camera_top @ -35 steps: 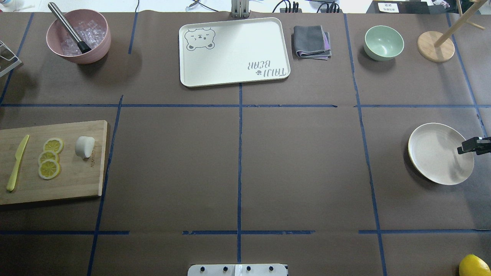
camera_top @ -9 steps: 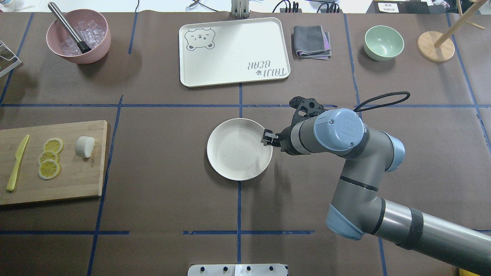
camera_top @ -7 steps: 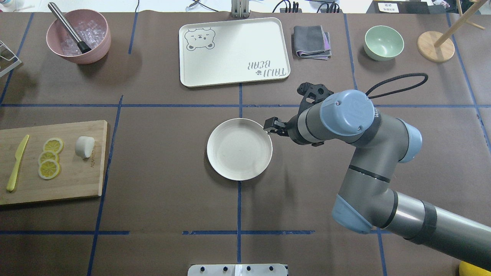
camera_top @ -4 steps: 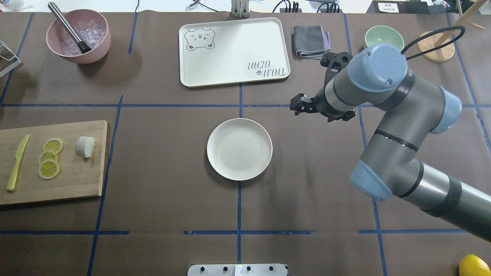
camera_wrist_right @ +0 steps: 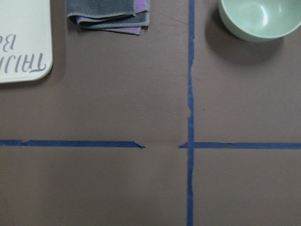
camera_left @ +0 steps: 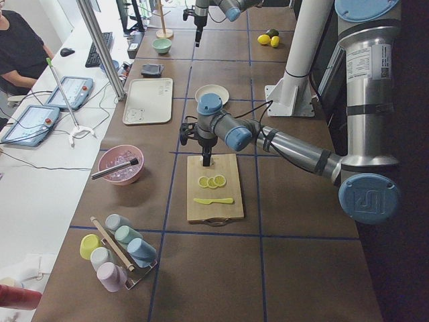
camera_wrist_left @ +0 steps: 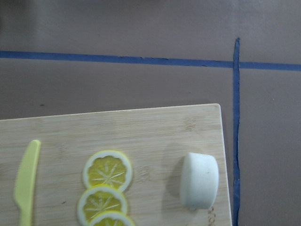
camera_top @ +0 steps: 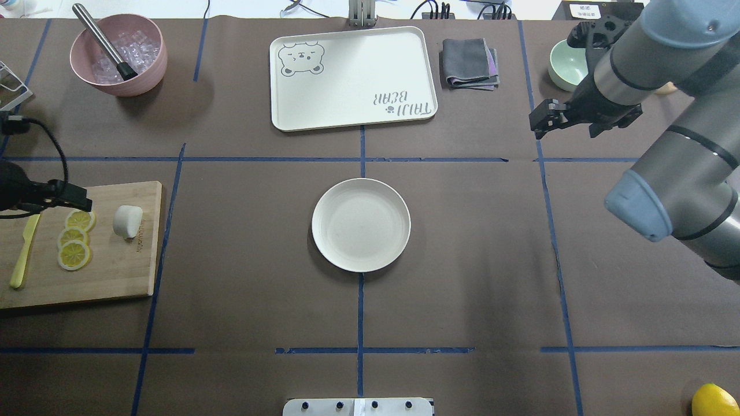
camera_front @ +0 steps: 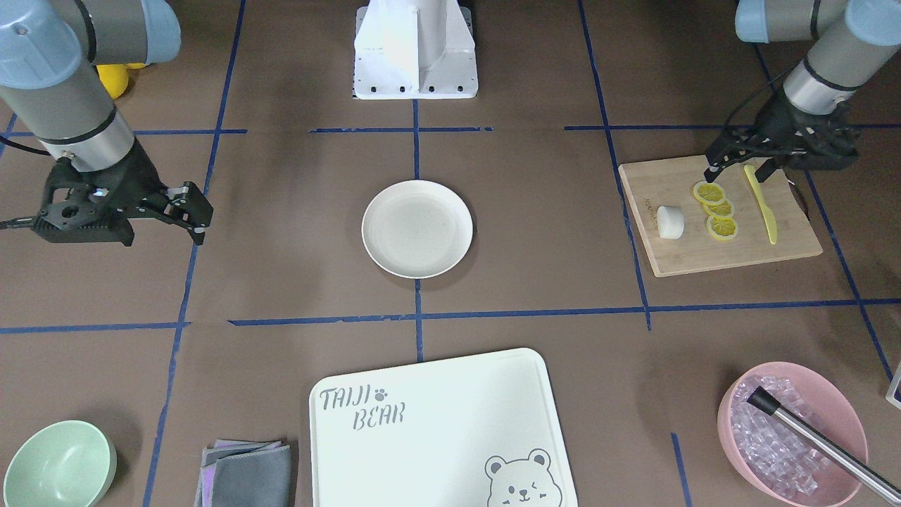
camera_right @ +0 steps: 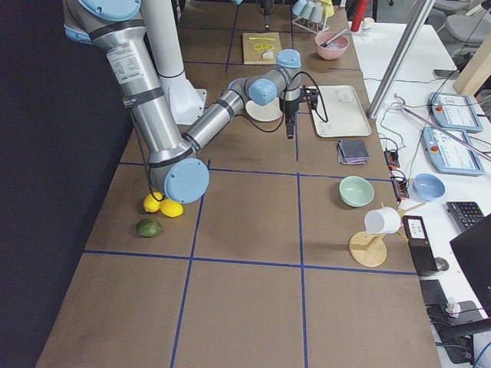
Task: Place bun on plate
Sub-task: 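Release the plate and lift the right gripper while the left arm reaches out, then lower the left gripper onto the white bun on the cutting board and grasp it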
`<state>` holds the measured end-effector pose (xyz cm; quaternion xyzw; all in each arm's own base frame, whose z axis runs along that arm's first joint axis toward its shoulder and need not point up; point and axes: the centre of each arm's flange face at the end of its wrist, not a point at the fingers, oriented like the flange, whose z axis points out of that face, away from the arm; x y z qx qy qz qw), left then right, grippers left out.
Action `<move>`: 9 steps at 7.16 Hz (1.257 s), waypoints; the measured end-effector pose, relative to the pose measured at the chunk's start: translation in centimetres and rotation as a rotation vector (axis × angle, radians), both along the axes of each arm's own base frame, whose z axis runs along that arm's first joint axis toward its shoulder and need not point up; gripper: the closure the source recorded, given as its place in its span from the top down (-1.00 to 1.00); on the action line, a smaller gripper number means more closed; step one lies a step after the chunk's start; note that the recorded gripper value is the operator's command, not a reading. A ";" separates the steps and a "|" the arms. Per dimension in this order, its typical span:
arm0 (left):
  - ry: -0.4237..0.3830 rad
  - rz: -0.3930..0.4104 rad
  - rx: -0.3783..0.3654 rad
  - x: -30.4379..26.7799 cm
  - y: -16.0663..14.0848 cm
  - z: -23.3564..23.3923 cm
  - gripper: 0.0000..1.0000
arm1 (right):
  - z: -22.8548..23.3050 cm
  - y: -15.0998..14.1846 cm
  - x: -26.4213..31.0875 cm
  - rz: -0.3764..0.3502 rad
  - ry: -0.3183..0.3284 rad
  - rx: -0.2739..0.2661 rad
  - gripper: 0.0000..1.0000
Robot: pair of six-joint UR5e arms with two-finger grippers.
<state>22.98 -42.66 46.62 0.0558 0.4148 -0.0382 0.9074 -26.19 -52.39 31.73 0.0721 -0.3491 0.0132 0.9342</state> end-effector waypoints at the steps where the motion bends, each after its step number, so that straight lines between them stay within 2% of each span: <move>1: -0.007 -0.008 0.007 3.3 -0.8 0.2 0.99 | 1.2 0.0 2.1 -0.028 0.018 0.010 1.00; 4: -0.056 -0.002 0.016 9.6 -1.9 2.0 0.96 | 3.1 -0.1 5.5 -0.051 -0.002 -0.007 1.00; 9: -0.067 0.004 0.002 9.4 -0.9 3.0 0.93 | 2.7 -0.1 6.4 -0.042 -0.013 0.000 1.00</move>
